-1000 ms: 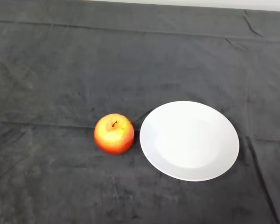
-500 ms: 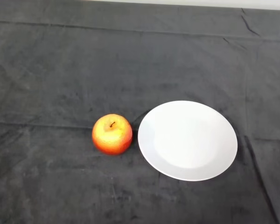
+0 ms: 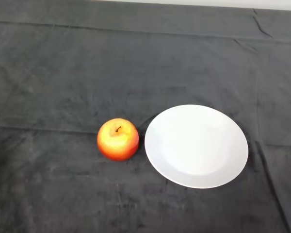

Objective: Move the apple to the plate

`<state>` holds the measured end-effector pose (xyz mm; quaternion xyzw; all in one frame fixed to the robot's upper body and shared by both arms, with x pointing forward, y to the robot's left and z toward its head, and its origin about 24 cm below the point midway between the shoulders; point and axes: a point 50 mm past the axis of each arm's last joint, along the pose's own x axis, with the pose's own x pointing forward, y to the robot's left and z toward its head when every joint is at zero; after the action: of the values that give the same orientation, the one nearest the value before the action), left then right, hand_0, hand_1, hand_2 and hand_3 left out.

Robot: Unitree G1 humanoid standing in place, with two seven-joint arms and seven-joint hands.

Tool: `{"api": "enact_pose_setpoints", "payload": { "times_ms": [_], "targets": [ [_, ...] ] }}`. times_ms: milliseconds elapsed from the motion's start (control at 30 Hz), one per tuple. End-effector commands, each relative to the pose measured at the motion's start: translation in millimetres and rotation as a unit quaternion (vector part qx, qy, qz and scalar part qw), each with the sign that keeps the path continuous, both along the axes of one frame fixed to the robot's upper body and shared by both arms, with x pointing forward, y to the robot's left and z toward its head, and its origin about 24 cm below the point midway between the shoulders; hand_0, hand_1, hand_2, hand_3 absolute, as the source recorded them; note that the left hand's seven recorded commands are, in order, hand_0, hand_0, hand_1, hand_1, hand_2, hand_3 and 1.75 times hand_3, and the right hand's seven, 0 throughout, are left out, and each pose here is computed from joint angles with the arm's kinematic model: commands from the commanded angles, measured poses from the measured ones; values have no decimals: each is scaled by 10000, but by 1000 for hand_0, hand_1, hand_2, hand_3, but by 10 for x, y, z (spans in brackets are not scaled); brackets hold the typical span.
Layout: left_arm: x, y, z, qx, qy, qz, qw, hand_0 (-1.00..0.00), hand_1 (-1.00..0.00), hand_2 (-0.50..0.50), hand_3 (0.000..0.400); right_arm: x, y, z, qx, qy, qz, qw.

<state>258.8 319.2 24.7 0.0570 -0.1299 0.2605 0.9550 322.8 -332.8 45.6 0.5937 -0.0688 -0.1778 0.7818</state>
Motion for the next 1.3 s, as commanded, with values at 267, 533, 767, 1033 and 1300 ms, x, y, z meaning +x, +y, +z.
{"api": "enact_pose_setpoints", "payload": {
  "times_ms": [267, 533, 767, 1033, 1300],
  "targets": [
    [235, -299, 165, 644, -224, -772, 9947, 0, 0, 0, 0, -31, -93, 47, -47, -57, -141, 9999],
    [304, -513, 112, 943, -20, -1231, 9879, 0, 0, 0, 0, -31, -93, 47, -47, -57, -141, 9999],
    [357, -701, 66, 1149, 127, -1574, 9807, 0, 0, 0, 0, -31, -93, 47, -47, -57, -141, 9999],
    [413, -934, 17, 1314, 252, -1977, 9711, 0, 0, 0, 0, -31, -93, 47, -47, -57, -141, 9999],
    [441, -1143, -29, 1448, 332, -2305, 9617, 0, 0, 0, 0, -31, -93, 47, -47, -57, -141, 9999]
  ]
}}
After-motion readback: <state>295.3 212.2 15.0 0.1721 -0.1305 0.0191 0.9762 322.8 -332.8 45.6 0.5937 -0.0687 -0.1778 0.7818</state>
